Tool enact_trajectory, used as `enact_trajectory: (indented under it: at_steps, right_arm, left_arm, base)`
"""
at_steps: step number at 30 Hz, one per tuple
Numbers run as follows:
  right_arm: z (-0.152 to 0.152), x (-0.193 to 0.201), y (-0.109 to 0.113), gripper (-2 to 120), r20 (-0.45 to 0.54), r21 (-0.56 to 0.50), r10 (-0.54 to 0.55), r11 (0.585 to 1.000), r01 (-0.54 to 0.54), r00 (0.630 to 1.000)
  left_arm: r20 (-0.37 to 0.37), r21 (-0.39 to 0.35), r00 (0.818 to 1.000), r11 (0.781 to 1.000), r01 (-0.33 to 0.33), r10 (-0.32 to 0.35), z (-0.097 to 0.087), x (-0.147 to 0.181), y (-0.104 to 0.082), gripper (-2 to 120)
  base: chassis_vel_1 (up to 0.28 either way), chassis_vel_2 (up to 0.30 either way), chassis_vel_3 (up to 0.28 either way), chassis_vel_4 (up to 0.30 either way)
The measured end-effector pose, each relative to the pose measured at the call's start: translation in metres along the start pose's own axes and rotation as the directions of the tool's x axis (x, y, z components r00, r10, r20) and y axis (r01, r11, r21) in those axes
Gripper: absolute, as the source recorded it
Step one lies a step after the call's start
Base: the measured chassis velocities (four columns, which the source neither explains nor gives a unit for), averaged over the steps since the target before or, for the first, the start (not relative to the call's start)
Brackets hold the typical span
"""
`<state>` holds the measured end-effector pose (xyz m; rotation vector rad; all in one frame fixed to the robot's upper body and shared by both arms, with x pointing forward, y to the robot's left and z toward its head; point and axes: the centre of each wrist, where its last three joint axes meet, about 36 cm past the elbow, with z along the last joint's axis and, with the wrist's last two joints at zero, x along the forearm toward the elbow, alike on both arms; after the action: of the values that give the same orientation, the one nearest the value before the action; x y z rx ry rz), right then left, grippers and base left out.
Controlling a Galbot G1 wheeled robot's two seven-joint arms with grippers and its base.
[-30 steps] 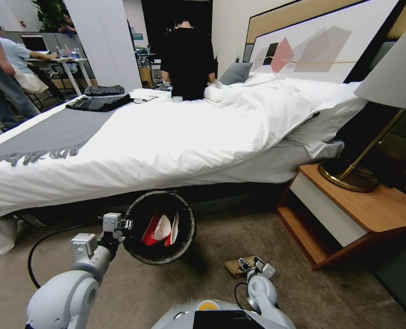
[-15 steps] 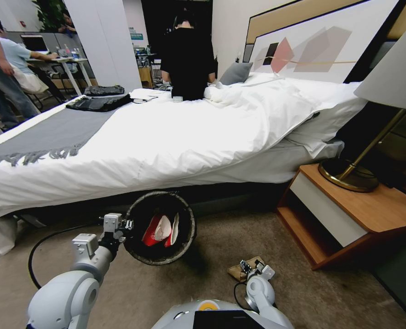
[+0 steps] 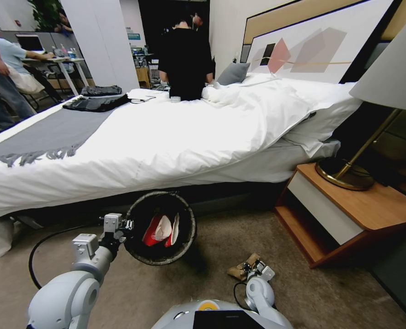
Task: Pick up the trash bin, then pick up the garbage from the floor and place it into the trash bin.
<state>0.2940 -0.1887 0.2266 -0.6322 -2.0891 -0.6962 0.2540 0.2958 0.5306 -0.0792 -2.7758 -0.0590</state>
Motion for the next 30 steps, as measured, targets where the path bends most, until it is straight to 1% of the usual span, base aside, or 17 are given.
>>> enact_trajectory:
  at_steps: [1,2,3,4,6,7,8,9,10,12,14,15,21,24,25,29,30]
  right_arm:
    - [0.0,0.0,0.0,35,0.0,0.0,0.0,1.0,0.0,1.0]
    - [0.0,0.0,-0.001,32,0.005,0.008,0.0,1.0,0.0,1.0]
    - [0.001,0.0,-0.001,27,0.013,0.017,-0.002,1.0,0.002,1.0]
    - [0.001,0.0,-0.001,27,0.013,0.017,-0.002,1.0,0.002,1.0]
    - [0.001,0.001,-0.001,18,0.022,0.026,-0.006,1.0,0.005,1.0]
    - [0.001,0.001,-0.001,18,0.022,0.026,-0.006,1.0,0.005,1.0]
    - [0.0,0.002,0.0,10,0.029,0.029,-0.009,1.0,0.008,1.0]
    - [0.0,0.003,0.001,7,0.034,0.031,-0.011,0.999,0.01,0.999]
    - [-0.001,0.005,0.002,1,0.044,0.037,-0.015,0.999,0.014,0.999]
    - [-0.003,0.006,0.002,0,0.054,0.043,-0.019,0.999,0.017,0.998]
    - [-0.011,0.015,0.004,0,0.099,0.075,-0.047,0.996,0.04,0.994]
    - [-0.011,0.015,0.004,0,0.099,0.075,-0.047,0.996,0.04,0.994]
    - [-0.03,0.034,0.008,0,0.179,0.132,-0.106,0.988,0.083,0.978]
    - [-0.031,0.035,0.008,0,0.187,0.138,-0.111,0.987,0.086,0.976]
    - [-0.038,0.041,0.01,0,0.218,0.163,-0.132,0.982,0.097,0.967]
    - [-0.045,0.046,0.012,0,0.249,0.185,-0.152,0.977,0.107,0.956]
    - [-0.05,0.049,0.013,0,0.269,0.2,-0.166,0.973,0.113,0.949]
  left_arm:
    - [0.0,0.0,1.0,1.0,0.0,0.0,0.0,0.0,0.0,1]
    - [0.0,-0.001,1.0,1.0,0.001,-0.001,0.0,0.0,0.0,1]
    - [0.0,-0.001,1.0,1.0,0.001,-0.001,0.0,0.0,0.0,1]
    - [0.0,-0.001,1.0,1.0,0.001,-0.001,0.0,0.0,0.0,1]
    - [0.0,-0.001,1.0,1.0,0.0,0.0,0.0,0.0,0.0,1]
    - [0.0,-0.001,1.0,1.0,0.0,0.0,0.0,0.0,0.0,1]
    - [0.0,-0.001,1.0,1.0,0.0,0.0,0.0,0.0,0.0,1]
    - [0.0,-0.001,1.0,1.0,0.0,0.0,0.0,0.0,0.0,1]
    - [-0.001,-0.001,1.0,1.0,0.0,0.0,0.0,0.0,0.0,1]
    - [-0.001,-0.002,1.0,1.0,0.0,0.0,0.0,0.001,0.0,1]
    - [-0.003,-0.002,1.0,1.0,0.0,0.0,0.0,0.001,-0.002,1]
    - [-0.003,-0.002,1.0,1.0,0.0,0.0,0.0,0.001,-0.002,1]
    - [-0.011,-0.006,1.0,1.0,0.002,-0.002,0.001,0.003,-0.004,1]
    - [-0.012,-0.008,1.0,1.0,0.003,-0.003,0.001,0.002,-0.004,1]
    - [-0.013,-0.013,1.0,1.0,0.004,-0.004,0.0,0.002,-0.004,1]
    - [-0.014,-0.018,1.0,1.0,0.004,-0.005,0.0,0.002,-0.004,1]
    - [-0.014,-0.021,1.0,1.0,0.005,-0.005,0.0,0.002,-0.003,1]
  base:
    - [0.0,0.0,0.0,0.0]
    - [0.0,0.0,0.0,0.0]
    - [0.0,0.0,0.0,0.0]
    - [0.0,0.0,0.0,0.0]
    - [0.0,0.0,0.0,0.0]
    - [0.0,0.0,0.0,0.0]
    - [0.0,0.0,0.0,0.0]
    - [0.0,0.0,0.0,0.0]
    - [0.0,0.0,0.0,0.0]
    - [0.0,0.0,0.0,0.0]
    - [0.0,0.0,0.0,0.0]
    - [0.0,0.0,0.0,0.0]
    - [0.0,0.0,0.0,0.0]
    - [0.0,0.0,0.0,0.0]
    - [0.0,0.0,0.0,0.0]
    - [0.0,0.0,0.0,0.0]
    - [0.0,0.0,0.0,0.0]
